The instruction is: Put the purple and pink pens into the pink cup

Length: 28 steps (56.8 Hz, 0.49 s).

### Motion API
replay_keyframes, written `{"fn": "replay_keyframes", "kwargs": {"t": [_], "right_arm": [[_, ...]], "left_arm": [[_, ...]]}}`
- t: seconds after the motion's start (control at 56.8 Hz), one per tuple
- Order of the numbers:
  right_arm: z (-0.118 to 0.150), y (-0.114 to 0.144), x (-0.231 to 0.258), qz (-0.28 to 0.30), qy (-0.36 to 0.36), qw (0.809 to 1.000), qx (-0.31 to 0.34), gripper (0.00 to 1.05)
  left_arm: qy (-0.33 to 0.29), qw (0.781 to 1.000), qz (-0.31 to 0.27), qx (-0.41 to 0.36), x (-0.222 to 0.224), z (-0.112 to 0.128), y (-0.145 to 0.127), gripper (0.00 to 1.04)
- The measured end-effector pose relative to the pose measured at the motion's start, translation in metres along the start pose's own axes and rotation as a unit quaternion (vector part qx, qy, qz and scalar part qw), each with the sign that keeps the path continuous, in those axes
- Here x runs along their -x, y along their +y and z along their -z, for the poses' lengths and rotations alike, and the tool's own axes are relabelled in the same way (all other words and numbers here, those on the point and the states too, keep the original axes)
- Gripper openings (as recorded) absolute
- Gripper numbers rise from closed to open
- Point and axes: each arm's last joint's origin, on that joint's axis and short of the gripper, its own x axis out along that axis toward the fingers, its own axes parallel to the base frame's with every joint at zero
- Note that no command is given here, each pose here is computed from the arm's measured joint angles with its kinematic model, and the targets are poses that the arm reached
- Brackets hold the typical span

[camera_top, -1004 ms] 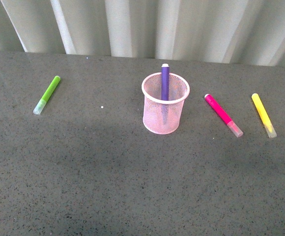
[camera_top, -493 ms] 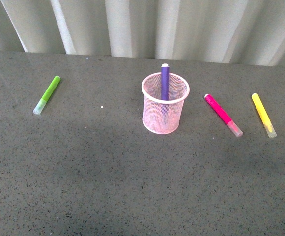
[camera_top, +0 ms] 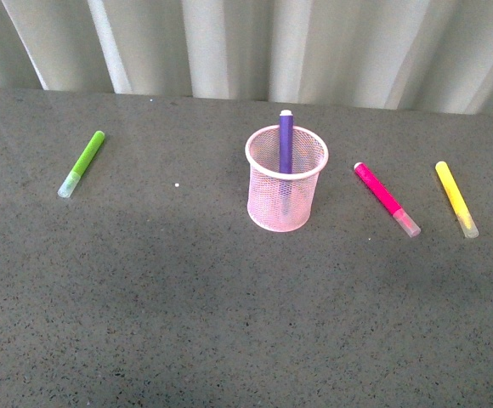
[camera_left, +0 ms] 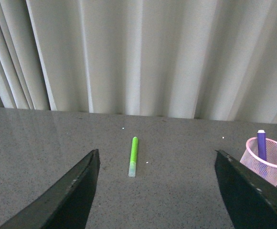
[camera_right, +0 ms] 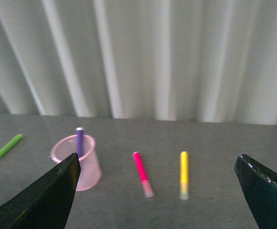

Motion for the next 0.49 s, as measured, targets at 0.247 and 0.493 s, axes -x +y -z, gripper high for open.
{"fn": "replay_keyframes", "kwargs": {"t": [0.247,0.493], "right_arm": [[-0.092,-0.018,-0.065,0.063,-0.096,0.993,0.023,0.98],[-0.063,-0.047,-0.221,0.112,0.164,0.979,0.035,0.98]], "left_arm": [[0.000,1.000,0.000,-0.001,0.000,0.000,0.000,0.98],[0.000,1.000,0.000,-0.001,0.000,0.000,0.000,0.98]]}}
